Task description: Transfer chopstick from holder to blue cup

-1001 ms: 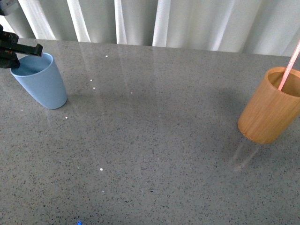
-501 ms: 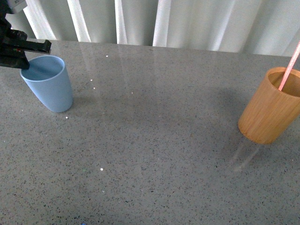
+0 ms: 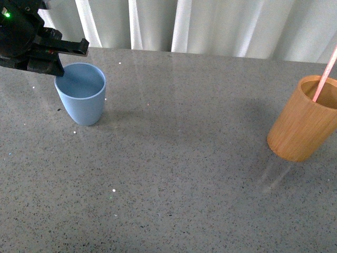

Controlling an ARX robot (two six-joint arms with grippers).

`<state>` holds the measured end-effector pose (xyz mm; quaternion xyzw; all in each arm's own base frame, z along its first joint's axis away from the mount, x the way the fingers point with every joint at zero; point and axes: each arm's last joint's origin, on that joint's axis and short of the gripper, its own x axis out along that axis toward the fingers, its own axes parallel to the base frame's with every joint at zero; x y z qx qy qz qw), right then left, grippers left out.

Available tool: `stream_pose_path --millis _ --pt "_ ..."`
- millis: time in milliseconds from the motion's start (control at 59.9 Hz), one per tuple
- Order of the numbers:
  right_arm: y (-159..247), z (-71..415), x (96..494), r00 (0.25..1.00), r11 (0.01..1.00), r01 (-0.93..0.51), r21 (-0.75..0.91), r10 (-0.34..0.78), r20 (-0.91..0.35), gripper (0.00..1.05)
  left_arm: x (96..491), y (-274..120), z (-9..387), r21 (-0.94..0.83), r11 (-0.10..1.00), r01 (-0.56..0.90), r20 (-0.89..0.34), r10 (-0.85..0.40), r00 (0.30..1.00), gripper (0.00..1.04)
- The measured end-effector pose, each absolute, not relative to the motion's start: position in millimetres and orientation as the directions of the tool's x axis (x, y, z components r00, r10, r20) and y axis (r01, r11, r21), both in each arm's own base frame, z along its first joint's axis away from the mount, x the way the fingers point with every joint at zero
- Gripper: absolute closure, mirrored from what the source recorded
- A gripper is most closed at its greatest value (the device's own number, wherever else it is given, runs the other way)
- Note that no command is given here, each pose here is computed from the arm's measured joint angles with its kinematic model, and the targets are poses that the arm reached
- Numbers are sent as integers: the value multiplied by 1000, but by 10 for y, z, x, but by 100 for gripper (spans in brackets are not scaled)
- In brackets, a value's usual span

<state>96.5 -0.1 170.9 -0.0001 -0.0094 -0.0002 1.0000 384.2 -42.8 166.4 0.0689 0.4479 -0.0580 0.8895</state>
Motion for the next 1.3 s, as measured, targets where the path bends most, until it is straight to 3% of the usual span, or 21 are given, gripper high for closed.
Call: stream_pose_path --millis 451,751,1302 --pt "-1 1709 965 1000 1000 0 0 0 19 10 3772 -473 1648 1 988 157 -837 -85 541 101" --pt "-1 1709 965 1000 1000 0 0 0 19 10 3525 -900 1756 -119 968 219 -846 -215 487 101" --pt "-1 1709 965 1000 1000 0 0 0 19 10 3245 -1463 1706 -180 934 309 -854 -304 422 101"
